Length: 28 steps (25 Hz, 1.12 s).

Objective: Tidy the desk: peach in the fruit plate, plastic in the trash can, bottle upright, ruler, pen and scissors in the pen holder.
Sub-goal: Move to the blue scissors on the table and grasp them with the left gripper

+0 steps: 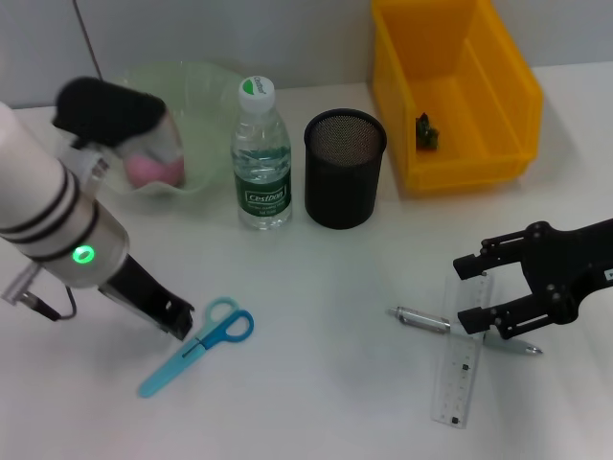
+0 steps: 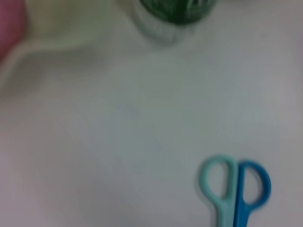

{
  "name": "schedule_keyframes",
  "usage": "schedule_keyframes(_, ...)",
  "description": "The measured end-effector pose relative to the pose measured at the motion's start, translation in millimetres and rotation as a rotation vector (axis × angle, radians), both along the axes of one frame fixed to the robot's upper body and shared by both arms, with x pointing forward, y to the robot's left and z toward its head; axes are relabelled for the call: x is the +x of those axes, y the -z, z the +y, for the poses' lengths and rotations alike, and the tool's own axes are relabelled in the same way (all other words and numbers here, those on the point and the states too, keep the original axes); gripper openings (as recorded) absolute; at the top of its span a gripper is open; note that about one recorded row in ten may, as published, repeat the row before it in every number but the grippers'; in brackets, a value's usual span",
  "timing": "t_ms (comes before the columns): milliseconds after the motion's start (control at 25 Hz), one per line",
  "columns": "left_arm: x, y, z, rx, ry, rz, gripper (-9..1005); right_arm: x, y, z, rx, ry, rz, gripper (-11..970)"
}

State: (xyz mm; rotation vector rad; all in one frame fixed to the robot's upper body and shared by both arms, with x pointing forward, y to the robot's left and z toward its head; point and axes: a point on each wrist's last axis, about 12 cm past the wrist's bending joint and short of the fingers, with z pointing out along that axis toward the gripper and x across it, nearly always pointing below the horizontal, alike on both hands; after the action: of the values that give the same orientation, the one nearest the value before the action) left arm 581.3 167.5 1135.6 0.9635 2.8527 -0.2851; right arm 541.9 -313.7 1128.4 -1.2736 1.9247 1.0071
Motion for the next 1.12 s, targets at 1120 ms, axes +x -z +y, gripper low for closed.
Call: schedule_keyframes(1120,-2.7,0.2,-11,-0.045,0.130,-0.043,504,3.6,-2.1,1,0.005,0.022,0.005,737)
